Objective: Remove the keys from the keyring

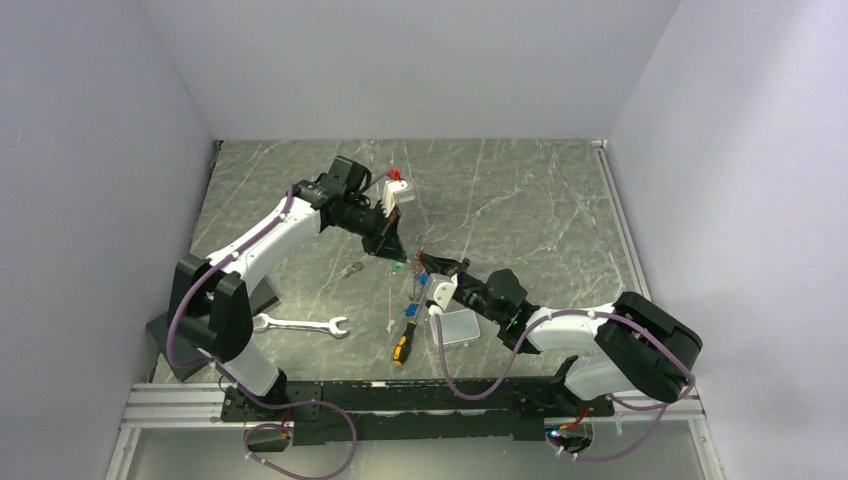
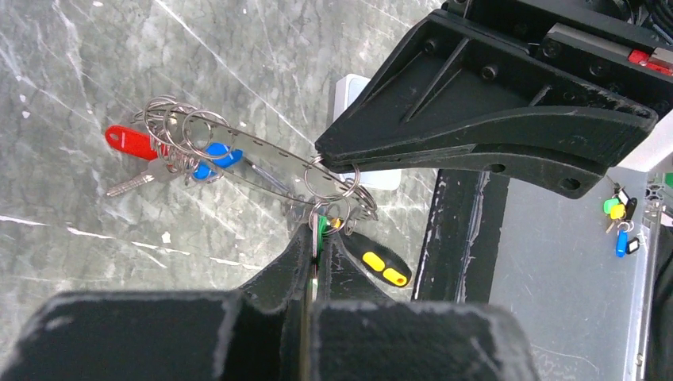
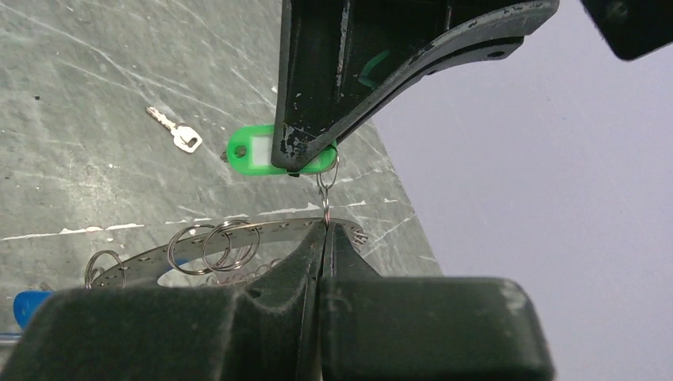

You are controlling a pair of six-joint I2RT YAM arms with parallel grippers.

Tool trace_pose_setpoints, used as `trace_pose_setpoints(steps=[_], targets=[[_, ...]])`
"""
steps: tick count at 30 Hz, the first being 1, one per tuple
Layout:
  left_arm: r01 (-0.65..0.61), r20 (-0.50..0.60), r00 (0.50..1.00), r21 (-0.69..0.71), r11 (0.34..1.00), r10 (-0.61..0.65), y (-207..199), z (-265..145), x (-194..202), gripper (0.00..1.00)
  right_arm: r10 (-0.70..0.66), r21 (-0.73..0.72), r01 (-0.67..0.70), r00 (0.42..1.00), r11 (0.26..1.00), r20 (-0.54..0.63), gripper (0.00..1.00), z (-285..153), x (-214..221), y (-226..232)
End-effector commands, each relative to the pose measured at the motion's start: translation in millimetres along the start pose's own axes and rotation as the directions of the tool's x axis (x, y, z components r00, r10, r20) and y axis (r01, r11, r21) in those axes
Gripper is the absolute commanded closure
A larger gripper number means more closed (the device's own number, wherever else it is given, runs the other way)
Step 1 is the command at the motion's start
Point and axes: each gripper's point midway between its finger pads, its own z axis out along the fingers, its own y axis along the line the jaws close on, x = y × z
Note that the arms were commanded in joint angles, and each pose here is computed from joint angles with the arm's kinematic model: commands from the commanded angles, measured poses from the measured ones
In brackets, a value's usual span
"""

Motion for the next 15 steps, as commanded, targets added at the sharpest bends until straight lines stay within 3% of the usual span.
trace_pose_setpoints(steps=[1, 15], targets=[[-0.001, 0.005, 1.000, 0.019, 1.000, 0.001, -3.2, -3.9, -6.3, 1.00, -0.067, 0.034, 0.065, 0.995, 0.997, 0.079, 1.00, -6.0, -16.8, -9.4], [0.001, 0.005, 1.000, 0.029, 1.000, -0.002, -2.6, -0.9, -6.2, 1.00, -0.120, 0.013, 0.119, 0.984, 0.993, 0.135, 1.00, -11.9, -25.0, -2.6]])
